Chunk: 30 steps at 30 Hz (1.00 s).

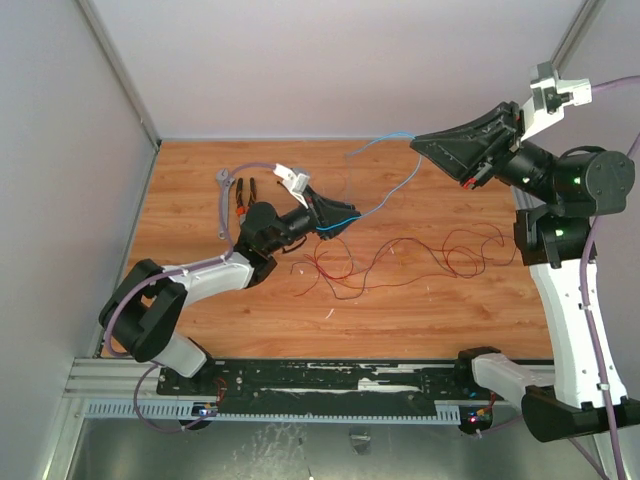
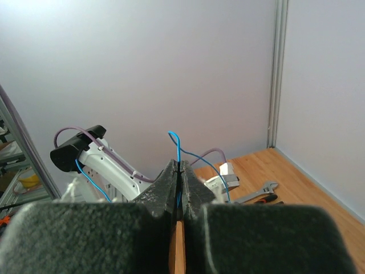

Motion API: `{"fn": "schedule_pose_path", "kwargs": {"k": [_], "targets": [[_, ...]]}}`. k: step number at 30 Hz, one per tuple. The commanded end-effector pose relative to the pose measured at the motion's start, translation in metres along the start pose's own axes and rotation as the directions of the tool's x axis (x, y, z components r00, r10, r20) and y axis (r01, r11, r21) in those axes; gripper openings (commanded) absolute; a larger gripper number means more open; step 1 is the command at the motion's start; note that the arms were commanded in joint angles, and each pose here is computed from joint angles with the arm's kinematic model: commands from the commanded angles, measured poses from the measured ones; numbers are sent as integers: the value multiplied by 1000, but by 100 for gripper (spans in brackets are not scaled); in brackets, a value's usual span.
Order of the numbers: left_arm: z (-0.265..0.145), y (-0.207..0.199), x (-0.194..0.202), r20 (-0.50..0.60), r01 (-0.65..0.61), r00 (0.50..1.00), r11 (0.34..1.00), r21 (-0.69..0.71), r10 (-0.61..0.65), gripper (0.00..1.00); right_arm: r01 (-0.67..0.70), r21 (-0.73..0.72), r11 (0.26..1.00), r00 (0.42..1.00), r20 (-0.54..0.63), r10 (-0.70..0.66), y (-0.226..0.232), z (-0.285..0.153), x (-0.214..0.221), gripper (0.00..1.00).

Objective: Zip-tie the wires
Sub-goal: Straighten the cable at the center of the board.

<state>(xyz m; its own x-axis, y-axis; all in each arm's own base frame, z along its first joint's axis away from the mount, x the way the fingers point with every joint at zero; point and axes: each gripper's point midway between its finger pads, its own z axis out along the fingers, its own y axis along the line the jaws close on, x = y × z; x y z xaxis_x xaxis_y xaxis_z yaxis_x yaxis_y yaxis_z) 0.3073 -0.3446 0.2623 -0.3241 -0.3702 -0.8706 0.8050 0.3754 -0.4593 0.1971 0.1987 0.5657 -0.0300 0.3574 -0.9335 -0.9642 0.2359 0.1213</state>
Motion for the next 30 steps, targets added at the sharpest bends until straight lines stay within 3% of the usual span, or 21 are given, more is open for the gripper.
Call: {"fn": "schedule_pose_path", "kwargs": {"k": [1, 6, 7, 11, 16, 23, 30], "targets": [[7, -16, -28, 99, -35, 995, 998, 60, 29, 31, 28, 26, 999, 999, 35, -29, 6, -2, -7, 0], [-5, -10, -19, 78, -54, 996, 998, 17, 53, 2, 48, 128, 991, 998, 32, -52, -10, -5, -7, 0], [-9, -6, -16, 58, -59, 997, 998, -13, 60, 0, 54, 181, 982, 998, 15, -58, -20, -7, -4, 0], [-31, 13, -13, -21, -111, 994, 979, -172, 109, 0, 99, 453, 886, 993, -101, -60, -72, -33, 22, 0], [-64, 34, -18, -151, -208, 975, 907, -367, 162, 0, 200, 723, 662, 962, -275, 10, -132, -91, 72, 0], [-87, 49, -22, -314, -309, 934, 824, -476, 169, 0, 343, 819, 460, 861, -470, 195, -162, -166, 151, 0], [-106, 59, 8, -502, -376, 860, 783, -496, 95, 0, 511, 831, 221, 705, -552, 445, -170, -249, 209, 0]]}}
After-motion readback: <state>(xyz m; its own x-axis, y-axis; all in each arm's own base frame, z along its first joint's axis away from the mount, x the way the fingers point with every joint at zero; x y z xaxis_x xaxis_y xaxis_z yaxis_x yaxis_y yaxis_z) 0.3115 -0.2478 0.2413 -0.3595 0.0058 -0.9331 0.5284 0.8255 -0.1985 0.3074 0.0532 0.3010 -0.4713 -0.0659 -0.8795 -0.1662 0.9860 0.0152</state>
